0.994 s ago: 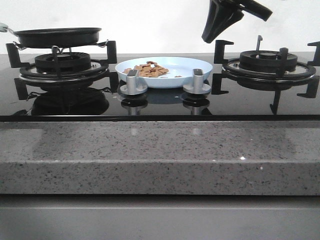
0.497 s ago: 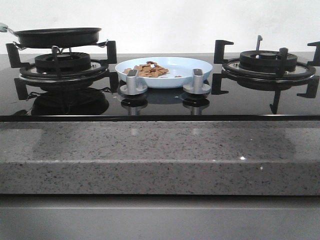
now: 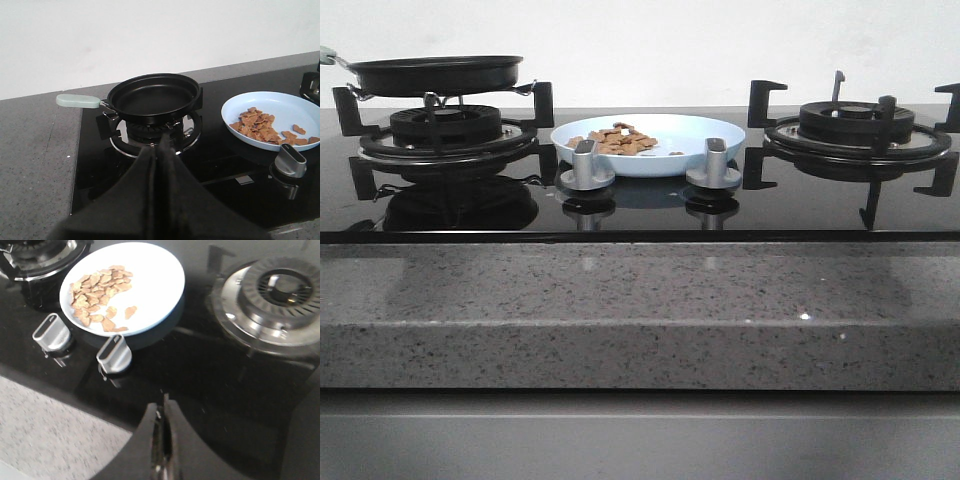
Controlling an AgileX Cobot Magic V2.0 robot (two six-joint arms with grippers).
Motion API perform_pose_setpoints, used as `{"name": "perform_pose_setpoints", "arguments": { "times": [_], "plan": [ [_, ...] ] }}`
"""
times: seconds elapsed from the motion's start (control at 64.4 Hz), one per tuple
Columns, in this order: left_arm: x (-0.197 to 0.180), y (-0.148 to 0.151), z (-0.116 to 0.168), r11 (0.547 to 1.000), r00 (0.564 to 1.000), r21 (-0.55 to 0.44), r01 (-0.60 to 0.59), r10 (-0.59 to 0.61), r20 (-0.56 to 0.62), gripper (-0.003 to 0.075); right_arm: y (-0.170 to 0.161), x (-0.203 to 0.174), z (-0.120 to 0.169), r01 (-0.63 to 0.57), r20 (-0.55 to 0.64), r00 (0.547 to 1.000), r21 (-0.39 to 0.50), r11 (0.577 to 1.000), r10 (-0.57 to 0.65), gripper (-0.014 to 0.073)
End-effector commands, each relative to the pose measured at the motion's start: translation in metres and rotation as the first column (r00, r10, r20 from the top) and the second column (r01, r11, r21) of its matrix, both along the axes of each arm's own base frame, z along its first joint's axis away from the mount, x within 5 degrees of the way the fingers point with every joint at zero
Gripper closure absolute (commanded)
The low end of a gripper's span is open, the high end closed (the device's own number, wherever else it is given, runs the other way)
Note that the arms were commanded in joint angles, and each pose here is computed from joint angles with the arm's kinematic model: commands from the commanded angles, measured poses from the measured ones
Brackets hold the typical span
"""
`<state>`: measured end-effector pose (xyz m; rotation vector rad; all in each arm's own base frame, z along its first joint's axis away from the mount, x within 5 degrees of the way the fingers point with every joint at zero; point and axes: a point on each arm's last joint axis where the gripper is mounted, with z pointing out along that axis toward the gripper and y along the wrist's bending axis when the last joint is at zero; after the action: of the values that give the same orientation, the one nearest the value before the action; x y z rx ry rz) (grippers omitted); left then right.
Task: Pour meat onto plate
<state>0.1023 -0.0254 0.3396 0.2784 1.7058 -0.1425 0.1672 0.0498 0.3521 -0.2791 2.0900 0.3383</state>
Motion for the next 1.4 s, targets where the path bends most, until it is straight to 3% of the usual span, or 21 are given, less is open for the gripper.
{"name": "perform_pose_setpoints", "arguments": {
  "times": [0.0,0.264,0.544,1.382],
  "plan": [
    [0.0,0.001,0.015,0.999,0.996,-0.047,-0.011,0.015,0.083,0.0741,-0.006,-0.016,0.003,0.037,0.155,0.987,0.033,0.999,-0.042,0.0664],
    [0.0,0.001,0.015,0.999,0.997,-0.053,-0.01,0.014,0.082,0.0741,-0.018,-0.068,-0.031,0.053,0.263,0.963,0.05,0.997,-0.064,0.0664],
    [0.0,0.001,0.015,0.999,0.997,-0.053,-0.01,0.014,0.082,0.0741,-0.027,-0.11,-0.049,0.051,0.414,0.906,0.092,0.994,-0.085,0.0664],
    [0.0,0.001,0.015,0.999,0.997,-0.053,-0.01,0.014,0.082,0.0741,-0.028,-0.116,-0.047,0.05,0.446,0.89,0.101,0.994,-0.09,0.0664]
  ]
}}
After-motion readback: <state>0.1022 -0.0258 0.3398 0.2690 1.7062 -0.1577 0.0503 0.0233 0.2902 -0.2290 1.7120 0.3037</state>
